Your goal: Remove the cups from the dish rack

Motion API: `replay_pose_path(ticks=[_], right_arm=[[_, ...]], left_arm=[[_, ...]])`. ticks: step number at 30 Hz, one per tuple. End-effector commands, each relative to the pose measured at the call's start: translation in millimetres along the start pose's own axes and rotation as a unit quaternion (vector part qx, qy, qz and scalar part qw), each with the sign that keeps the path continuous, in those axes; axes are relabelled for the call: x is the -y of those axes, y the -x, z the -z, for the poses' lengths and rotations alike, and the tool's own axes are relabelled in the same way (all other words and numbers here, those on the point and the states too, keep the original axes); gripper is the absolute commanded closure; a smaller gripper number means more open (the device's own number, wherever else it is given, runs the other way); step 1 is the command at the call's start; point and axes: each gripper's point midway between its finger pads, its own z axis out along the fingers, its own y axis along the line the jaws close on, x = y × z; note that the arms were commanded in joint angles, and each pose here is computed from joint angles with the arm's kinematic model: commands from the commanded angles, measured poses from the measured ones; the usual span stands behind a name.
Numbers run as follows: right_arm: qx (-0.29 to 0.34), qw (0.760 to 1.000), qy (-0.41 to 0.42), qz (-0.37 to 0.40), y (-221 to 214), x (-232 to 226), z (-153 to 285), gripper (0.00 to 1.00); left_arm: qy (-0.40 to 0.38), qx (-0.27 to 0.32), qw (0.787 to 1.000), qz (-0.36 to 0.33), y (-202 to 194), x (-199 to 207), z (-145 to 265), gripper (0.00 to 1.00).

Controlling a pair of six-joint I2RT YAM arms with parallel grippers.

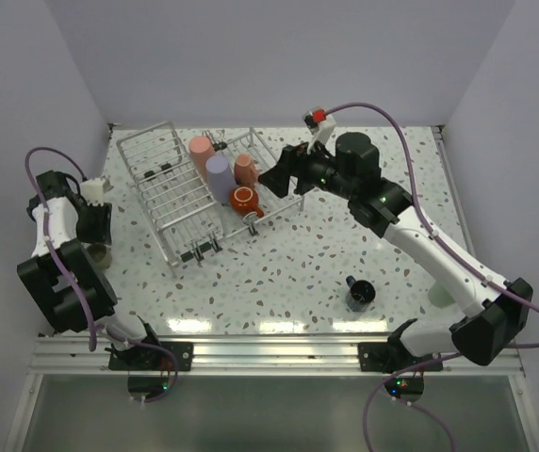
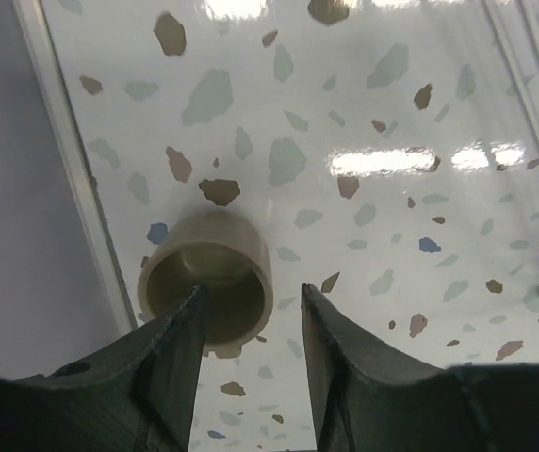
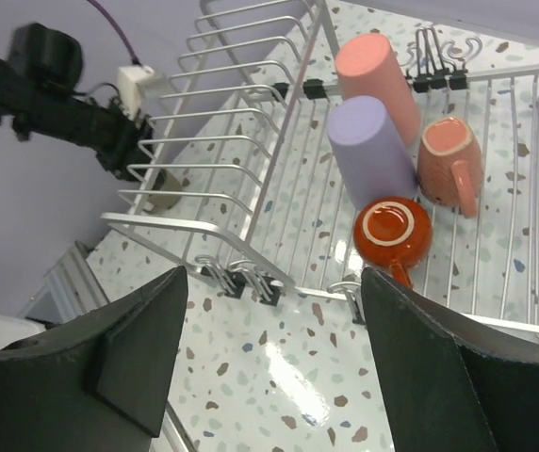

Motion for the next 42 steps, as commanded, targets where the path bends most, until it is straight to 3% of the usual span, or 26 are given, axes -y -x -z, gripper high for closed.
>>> replay_pose_path(ticks=[1, 9, 11, 18, 22, 35, 42], right_arm=[[-0.023, 0.998, -0.048, 0.022, -0.8, 18.9, -4.7, 0.22], [-0.098, 0.985, -0.084, 0.118, -17.0, 55.9, -41.6, 0.24], [-0.138, 0.975, -0.095, 0.146, -37.4, 75.0, -58.6, 0.25], [-0.165, 0.962, -0.112, 0.186, -47.4, 120.7, -114.2, 0.35], [-0.188, 0.957, -0.106, 0.193, -65.9, 137.7, -141.4, 0.38], [-0.237, 0.95, -0.103, 0.172, -120.3, 178.6, -188.9, 0.49], [-0.237, 0.949, -0.111, 0.174, -128.2, 186.3, -193.7, 0.75]], left_arm=[[-0.01, 0.067, 0.998, 0.001, 37.2, 7.2, 43.7, 0.51], [0.007, 0.173, 0.985, 0.015, 91.4, 6.1, 112.5, 0.49], [0.01, 0.206, 0.978, 0.014, 110.1, 5.3, 136.2, 0.46], [-0.091, 0.275, 0.957, 0.005, 154.5, 43.2, 188.0, 0.44], [-0.115, 0.277, 0.954, 0.0, 160.6, 58.6, 196.1, 0.44], [-0.093, 0.28, 0.955, -0.022, 161.2, 57.8, 205.1, 0.44], [-0.093, 0.279, 0.955, -0.02, 162.7, 56.3, 202.6, 0.44]])
